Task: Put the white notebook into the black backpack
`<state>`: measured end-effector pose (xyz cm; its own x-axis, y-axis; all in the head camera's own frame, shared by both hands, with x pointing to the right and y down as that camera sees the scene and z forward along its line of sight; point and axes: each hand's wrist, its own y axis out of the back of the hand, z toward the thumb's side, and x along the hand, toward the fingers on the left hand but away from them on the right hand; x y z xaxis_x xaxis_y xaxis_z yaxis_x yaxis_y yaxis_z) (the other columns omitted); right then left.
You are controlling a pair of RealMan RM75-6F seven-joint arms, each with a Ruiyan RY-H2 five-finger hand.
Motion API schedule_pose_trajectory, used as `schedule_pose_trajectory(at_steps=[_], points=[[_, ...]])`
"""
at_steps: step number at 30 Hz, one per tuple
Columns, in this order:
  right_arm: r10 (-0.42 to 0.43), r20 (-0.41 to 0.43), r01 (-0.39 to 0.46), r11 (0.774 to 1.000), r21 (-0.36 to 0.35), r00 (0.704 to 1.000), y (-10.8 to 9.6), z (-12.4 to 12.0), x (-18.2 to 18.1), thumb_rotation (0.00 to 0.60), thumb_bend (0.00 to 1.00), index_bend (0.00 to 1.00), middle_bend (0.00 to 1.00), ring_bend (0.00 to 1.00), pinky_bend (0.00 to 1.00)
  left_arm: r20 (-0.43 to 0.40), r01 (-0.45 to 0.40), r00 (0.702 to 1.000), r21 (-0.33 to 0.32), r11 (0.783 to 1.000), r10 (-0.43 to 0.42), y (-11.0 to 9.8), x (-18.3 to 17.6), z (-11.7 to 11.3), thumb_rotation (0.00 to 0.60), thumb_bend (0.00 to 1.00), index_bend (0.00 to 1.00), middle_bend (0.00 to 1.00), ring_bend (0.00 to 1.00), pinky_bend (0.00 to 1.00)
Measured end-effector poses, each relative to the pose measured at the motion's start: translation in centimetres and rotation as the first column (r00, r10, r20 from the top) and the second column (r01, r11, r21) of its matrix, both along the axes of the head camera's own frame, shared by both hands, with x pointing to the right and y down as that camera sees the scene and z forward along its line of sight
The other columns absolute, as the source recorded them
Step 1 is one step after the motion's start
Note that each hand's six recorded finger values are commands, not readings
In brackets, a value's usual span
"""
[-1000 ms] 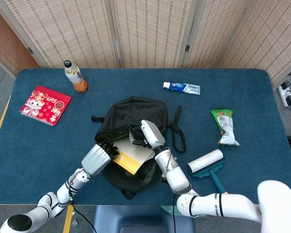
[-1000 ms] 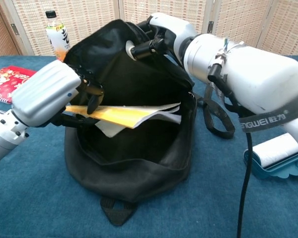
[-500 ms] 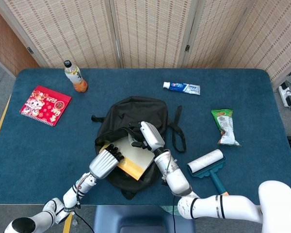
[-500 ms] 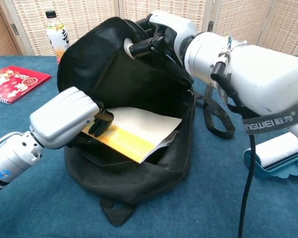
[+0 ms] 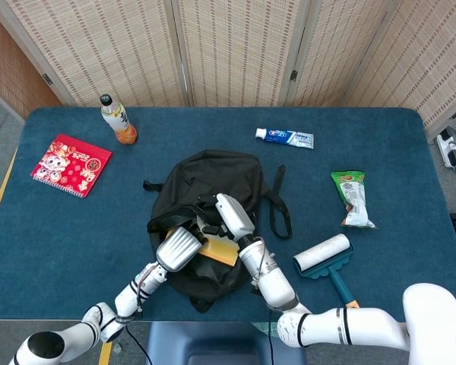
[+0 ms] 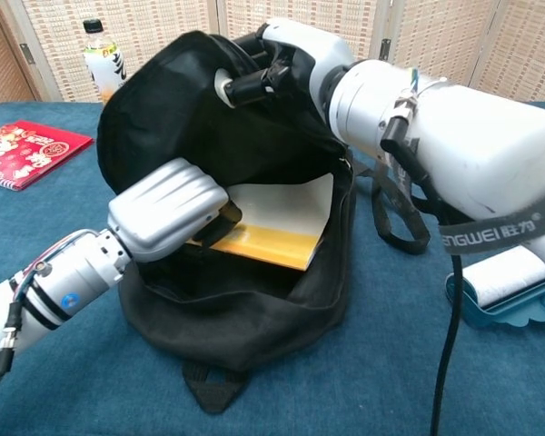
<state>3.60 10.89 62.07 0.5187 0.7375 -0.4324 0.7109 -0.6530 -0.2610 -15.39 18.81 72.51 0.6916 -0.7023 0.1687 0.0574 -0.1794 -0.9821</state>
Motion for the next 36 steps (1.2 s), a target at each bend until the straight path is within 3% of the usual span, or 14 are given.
schedule_pose_trajectory(at_steps=[13, 17, 22, 25, 31, 36], points=[[-0.012, 0.019, 0.012, 1.000, 0.002, 1.000, 0.7, -0.7, 0.3, 0.600, 0.69, 0.80, 0.50, 0.38, 0.23, 0.112, 0.062, 0.992, -0.019, 0.998, -0.059, -3.9, 0.5, 1.8, 0.600, 0.49, 0.75, 0.72, 0.60, 0.55], [-0.010, 0.010, 0.010, 1.000, 0.011, 1.000, 0.6, -0.5, 0.4, 0.600, 0.69, 0.80, 0.51, 0.38, 0.23, 0.124, 0.105, 0.987, -0.036, 0.994, -0.100, -4.7, 0.2, 2.1, 0.600, 0.34, 0.59, 0.60, 0.53, 0.53], [0.005, 0.000, -0.005, 1.000, 0.015, 1.000, 0.3, -0.1, 0.5, 0.600, 0.69, 0.80, 0.50, 0.38, 0.23, 0.104, 0.126, 0.987, -0.054, 0.991, -0.120, -4.1, 0.1, 1.5, 0.600, 0.09, 0.30, 0.36, 0.33, 0.42], [0.014, -0.006, -0.014, 1.000, 0.017, 1.000, 0.0, 0.2, 0.6, 0.600, 0.69, 0.80, 0.50, 0.38, 0.23, 0.088, 0.134, 0.988, -0.067, 0.989, -0.128, -3.4, 0.0, 0.8, 0.600, 0.04, 0.21, 0.31, 0.28, 0.38], [0.043, -0.018, -0.043, 0.999, 0.017, 0.999, -0.6, 0.7, 0.9, 0.600, 0.69, 0.79, 0.50, 0.38, 0.23, 0.048, 0.167, 0.986, -0.107, 0.980, -0.163, -1.9, -0.8, -1.0, 0.600, 0.03, 0.17, 0.30, 0.28, 0.36], [0.062, -0.027, -0.061, 0.998, 0.011, 0.998, -1.0, 1.1, 1.3, 0.600, 0.69, 0.79, 0.50, 0.38, 0.23, 0.009, 0.199, 0.980, -0.127, 0.972, -0.199, -0.8, -2.5, -3.3, 0.600, 0.03, 0.23, 0.33, 0.32, 0.37]])
